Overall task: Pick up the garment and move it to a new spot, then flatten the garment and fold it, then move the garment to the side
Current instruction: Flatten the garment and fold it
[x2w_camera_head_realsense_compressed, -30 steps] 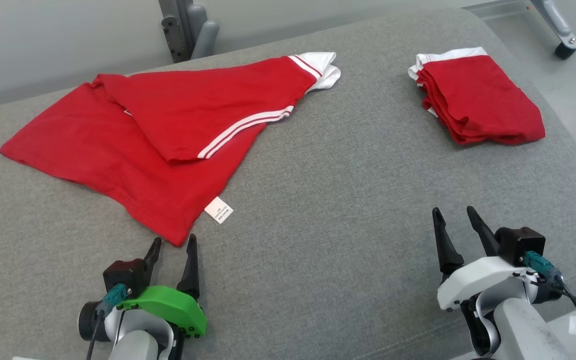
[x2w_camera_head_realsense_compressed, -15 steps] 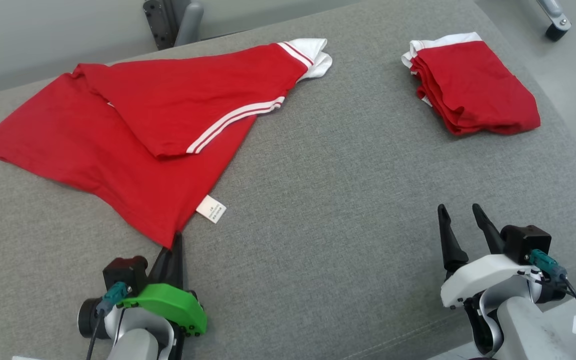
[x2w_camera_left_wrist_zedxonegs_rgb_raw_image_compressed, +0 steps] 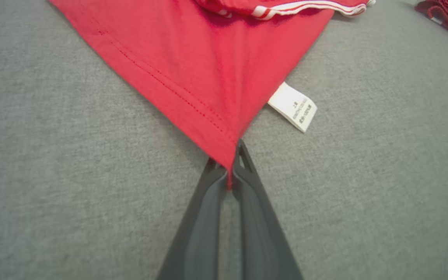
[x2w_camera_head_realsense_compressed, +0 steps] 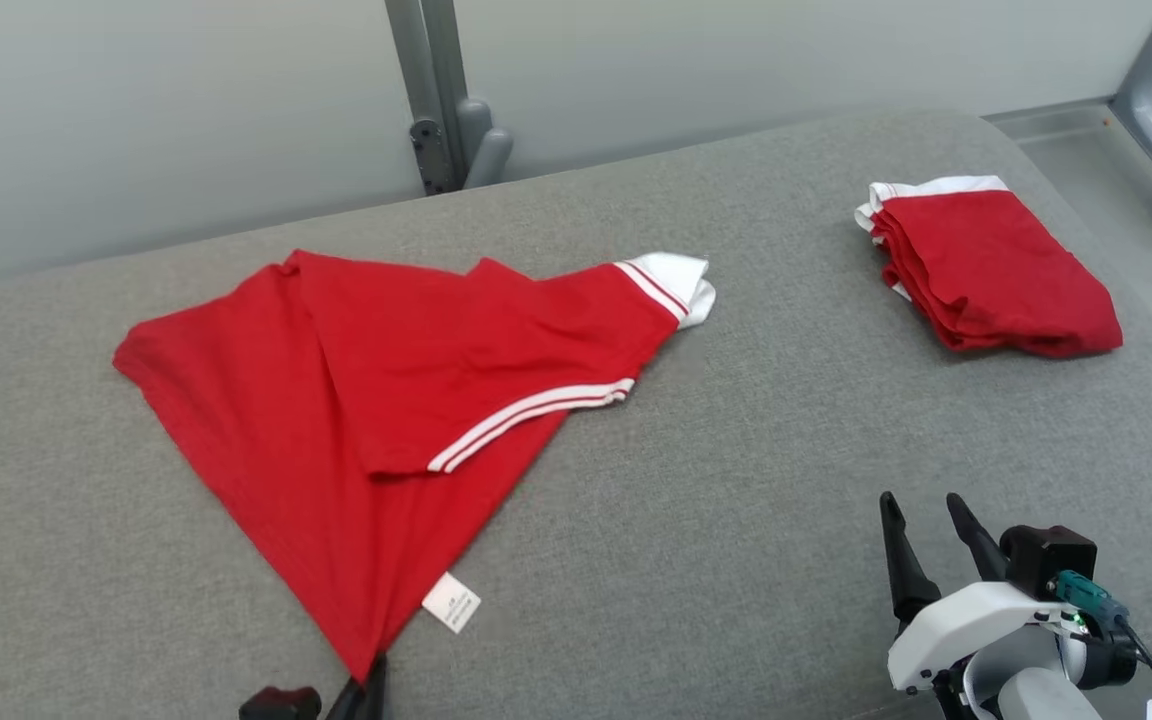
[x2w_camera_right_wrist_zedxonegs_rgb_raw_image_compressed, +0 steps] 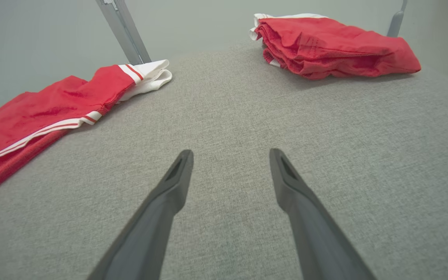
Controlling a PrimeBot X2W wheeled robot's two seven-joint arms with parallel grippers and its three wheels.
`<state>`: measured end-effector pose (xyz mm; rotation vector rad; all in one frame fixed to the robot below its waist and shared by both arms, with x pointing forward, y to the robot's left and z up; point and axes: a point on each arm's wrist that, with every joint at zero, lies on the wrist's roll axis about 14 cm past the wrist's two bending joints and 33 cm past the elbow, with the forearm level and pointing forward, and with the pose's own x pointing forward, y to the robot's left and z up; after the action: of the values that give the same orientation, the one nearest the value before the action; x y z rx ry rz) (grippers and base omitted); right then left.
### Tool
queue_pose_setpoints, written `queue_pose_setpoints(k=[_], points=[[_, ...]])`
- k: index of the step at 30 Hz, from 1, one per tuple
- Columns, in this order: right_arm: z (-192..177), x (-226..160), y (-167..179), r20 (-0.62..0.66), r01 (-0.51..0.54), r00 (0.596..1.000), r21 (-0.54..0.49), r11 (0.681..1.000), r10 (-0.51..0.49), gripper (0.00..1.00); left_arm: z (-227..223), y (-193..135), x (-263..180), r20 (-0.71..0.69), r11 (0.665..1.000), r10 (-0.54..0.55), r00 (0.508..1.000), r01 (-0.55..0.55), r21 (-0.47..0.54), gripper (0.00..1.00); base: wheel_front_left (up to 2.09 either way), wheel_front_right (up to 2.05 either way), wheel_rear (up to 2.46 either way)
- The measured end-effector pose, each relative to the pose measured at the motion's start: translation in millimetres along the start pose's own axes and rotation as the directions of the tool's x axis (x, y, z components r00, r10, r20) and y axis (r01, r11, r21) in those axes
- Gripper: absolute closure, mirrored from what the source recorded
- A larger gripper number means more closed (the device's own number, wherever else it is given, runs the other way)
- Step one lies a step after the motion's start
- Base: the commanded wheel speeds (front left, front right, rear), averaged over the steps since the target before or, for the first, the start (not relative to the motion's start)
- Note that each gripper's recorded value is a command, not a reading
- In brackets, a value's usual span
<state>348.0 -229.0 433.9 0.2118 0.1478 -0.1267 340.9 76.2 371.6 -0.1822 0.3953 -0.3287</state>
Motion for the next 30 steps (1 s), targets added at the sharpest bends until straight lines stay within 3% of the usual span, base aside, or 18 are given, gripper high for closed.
queue_pose_setpoints(k=[5,15,21,22,23,24,30], points=[[4.6,0.7,14.4,0.017,-0.043,0.999,-0.001,0.999,0.043,0.00,-21.3,23.7,-33.0,-0.044,0.998,0.059,0.997,-0.058,0.029,1.00,0.00,0.00,0.00],[5.6,1.6,29.4,0.021,-0.088,0.996,-0.012,0.996,0.089,0.00,-23.2,78.5,-70.7,-0.024,0.975,0.222,0.975,-0.222,0.027,1.00,0.00,0.00,0.00],[0.5,3.6,37.4,0.004,-0.112,0.994,-0.018,0.994,0.112,0.00,-23.1,91.8,-80.7,-0.011,0.959,0.282,0.959,-0.282,0.011,1.00,0.00,0.00,0.00],[0.3,4.4,39.7,0.003,-0.118,0.993,-0.020,0.993,0.119,0.00,-22.2,92.5,-81.2,-0.007,0.958,0.287,0.958,-0.287,0.010,0.64,0.00,0.00,0.00],[0.3,5.2,42.3,0.003,-0.126,0.992,-0.022,0.992,0.126,0.00,-20.4,92.6,-81.3,0.000,0.957,0.291,0.957,-0.291,0.005,0.09,0.00,0.00,0.00],[0.4,6.1,45.2,0.003,-0.135,0.991,-0.024,0.991,0.135,0.00,-18.1,91.8,-80.8,0.008,0.957,0.290,0.957,-0.290,0.007,0.00,0.00,0.00,0.00],[4.1,14.1,70.3,0.009,-0.206,0.978,-0.034,0.978,0.206,0.00,11.7,81.8,-73.0,0.110,0.960,0.277,0.954,-0.279,0.000,0.00,0.00,0.00,0.00]])
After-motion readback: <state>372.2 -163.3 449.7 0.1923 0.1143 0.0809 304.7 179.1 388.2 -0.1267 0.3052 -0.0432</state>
